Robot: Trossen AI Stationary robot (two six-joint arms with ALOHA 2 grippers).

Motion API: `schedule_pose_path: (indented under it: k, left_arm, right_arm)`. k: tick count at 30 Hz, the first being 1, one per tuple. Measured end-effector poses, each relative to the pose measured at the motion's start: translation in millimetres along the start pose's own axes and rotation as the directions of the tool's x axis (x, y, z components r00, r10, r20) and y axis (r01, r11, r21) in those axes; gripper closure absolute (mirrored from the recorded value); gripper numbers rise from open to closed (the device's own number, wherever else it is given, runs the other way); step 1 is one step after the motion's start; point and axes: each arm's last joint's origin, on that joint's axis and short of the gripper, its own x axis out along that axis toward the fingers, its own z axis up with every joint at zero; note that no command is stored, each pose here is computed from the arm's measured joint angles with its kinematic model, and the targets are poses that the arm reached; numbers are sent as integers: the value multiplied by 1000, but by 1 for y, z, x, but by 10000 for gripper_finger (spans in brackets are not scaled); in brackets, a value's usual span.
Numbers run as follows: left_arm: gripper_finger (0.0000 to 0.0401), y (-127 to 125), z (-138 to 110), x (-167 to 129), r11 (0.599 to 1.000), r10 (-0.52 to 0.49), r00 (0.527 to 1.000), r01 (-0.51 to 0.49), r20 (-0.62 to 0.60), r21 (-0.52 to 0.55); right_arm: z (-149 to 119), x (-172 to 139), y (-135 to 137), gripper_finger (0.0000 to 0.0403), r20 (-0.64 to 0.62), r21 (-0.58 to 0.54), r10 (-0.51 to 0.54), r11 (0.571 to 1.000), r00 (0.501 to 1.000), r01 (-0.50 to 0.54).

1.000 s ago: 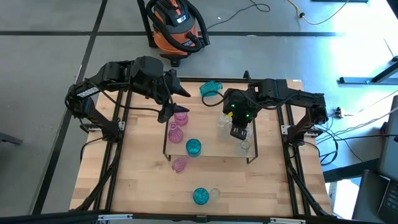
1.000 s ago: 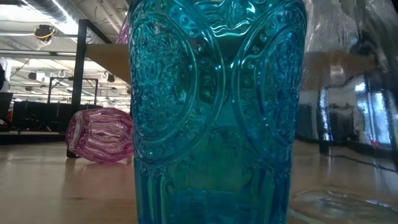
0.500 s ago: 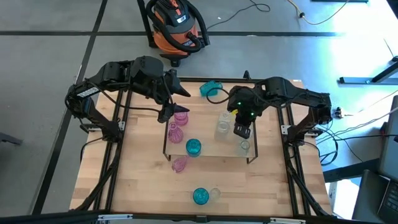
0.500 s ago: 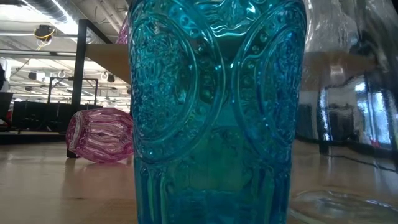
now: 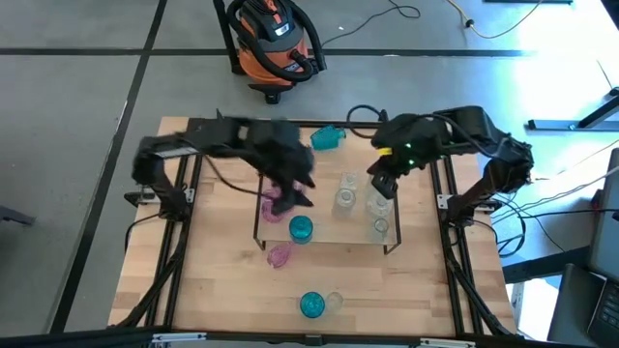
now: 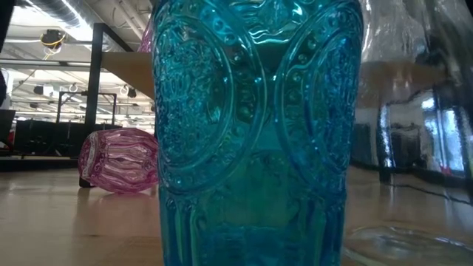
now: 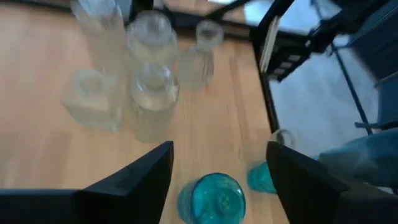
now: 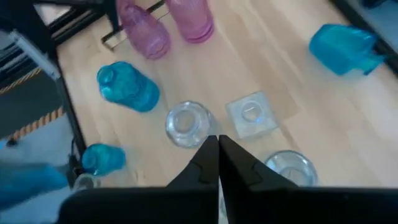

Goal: Sort vases onto shelf
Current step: Put the transparent vase on the shelf aligned with the other transparent vase

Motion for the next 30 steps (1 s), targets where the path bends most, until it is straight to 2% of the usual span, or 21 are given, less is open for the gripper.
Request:
schedule_pose_path:
  k: [5, 10, 16, 23, 30]
  left_arm:
    - [212, 15, -1, 46, 994, 21, 995, -31, -97, -103]
    - [304, 30, 3, 62, 988, 27, 995, -41, -93, -151]
    - [390, 42, -1, 91, 971, -94, 983, 54, -161, -233]
    - [393, 47, -1, 106, 977, -64, 984, 28, -167, -211]
    - [400, 58, 2, 108, 981, -37, 990, 10, -134, -196]
  right_arm:
    - [-16, -12, 7, 403, 37, 29, -27, 999, 999, 25]
    - [-30, -29, 10, 403, 93, 58, -36, 998, 995, 31]
    - [-42, -45, 13, 403, 158, 90, -44, 996, 986, 30]
    - [-48, -50, 16, 403, 179, 108, -36, 994, 983, 17]
    - [-48, -50, 16, 403, 178, 113, -35, 993, 983, 15]
